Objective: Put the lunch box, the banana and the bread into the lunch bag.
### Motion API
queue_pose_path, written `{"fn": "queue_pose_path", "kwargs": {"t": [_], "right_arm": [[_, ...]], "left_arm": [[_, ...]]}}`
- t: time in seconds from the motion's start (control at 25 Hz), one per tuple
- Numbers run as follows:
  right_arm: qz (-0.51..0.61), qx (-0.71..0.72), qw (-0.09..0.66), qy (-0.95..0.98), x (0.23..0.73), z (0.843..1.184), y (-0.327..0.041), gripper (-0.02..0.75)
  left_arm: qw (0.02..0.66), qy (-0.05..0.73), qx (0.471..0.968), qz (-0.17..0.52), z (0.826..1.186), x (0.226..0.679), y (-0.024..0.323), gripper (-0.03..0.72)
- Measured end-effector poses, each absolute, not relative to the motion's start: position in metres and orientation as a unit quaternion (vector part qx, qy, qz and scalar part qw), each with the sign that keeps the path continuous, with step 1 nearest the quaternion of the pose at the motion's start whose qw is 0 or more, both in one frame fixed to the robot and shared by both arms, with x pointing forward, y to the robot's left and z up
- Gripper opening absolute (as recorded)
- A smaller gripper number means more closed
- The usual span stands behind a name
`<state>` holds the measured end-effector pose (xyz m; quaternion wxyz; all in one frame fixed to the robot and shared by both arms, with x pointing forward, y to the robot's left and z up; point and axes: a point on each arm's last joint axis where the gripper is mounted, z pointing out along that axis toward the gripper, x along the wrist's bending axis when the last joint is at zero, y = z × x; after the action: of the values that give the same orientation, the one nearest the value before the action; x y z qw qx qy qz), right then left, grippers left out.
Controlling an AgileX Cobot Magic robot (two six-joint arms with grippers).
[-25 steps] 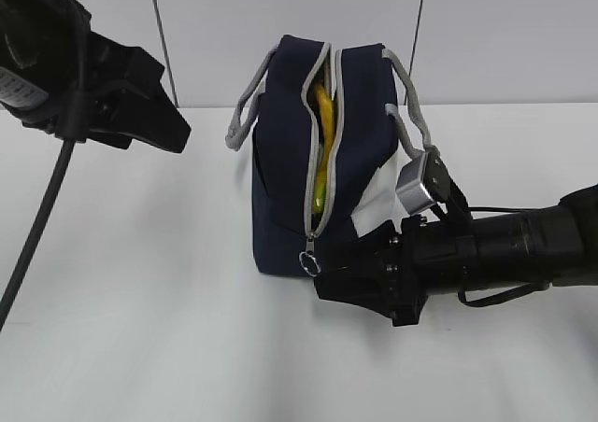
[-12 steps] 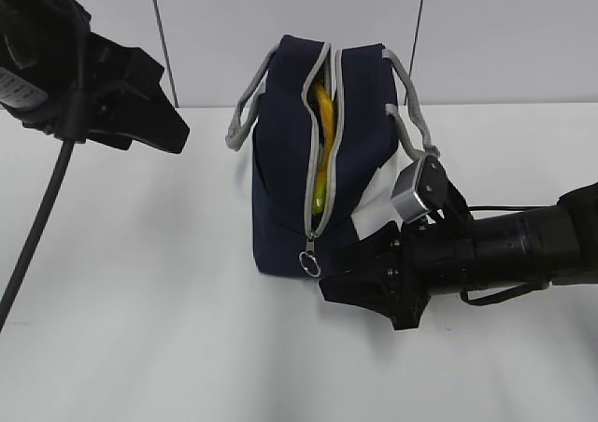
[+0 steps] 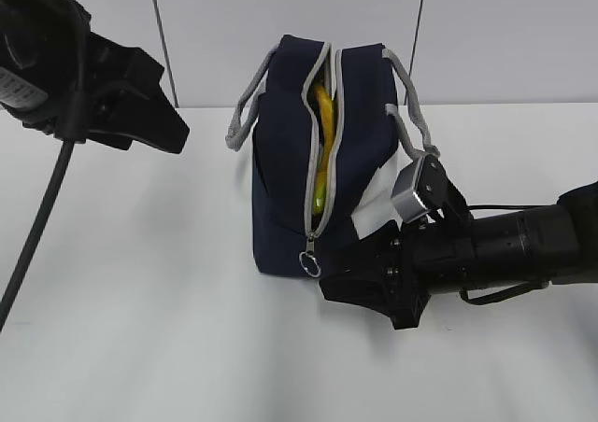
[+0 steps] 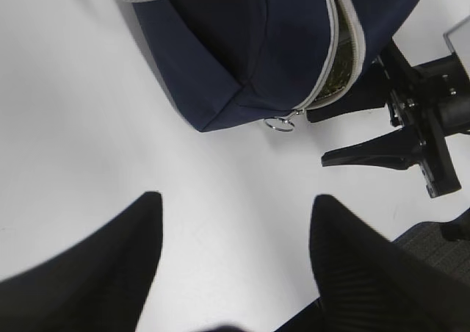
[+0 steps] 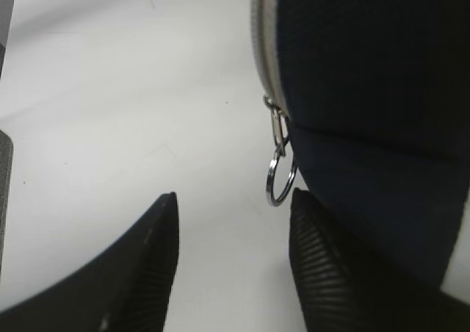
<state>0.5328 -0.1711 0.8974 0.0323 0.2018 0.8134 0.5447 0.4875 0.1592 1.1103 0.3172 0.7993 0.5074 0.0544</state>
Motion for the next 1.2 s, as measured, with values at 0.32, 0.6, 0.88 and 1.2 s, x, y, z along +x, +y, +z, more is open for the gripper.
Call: {"fn": "queue_pose_path", "kwargs": {"t": [0.32, 0.6, 0.88, 1.2], "right_arm": [[0.543, 0.203, 0.032, 0.814, 0.533, 0.896, -0.171, 0.363], [0.543, 0.209, 0.019, 0.813, 0.537, 0.885, -0.170, 0.355], [0.545, 0.198, 0.017, 0.815, 0.539, 0.885, -0.163, 0.354], [0.539, 0.197, 0.017, 0.818, 0.546, 0.879, -0.159, 0.354]], "left_arm": [[0.317, 0.507, 0.799, 0.054, 1.110, 0.488, 0.159, 0.437], [0.317, 0.507, 0.799, 0.054, 1.110, 0.488, 0.159, 0.436], [0.317, 0.507, 0.799, 0.054, 1.110, 0.488, 0.159, 0.435], [0.317, 0.507, 0.800, 0.054, 1.110, 0.487, 0.159, 0.431]]}}
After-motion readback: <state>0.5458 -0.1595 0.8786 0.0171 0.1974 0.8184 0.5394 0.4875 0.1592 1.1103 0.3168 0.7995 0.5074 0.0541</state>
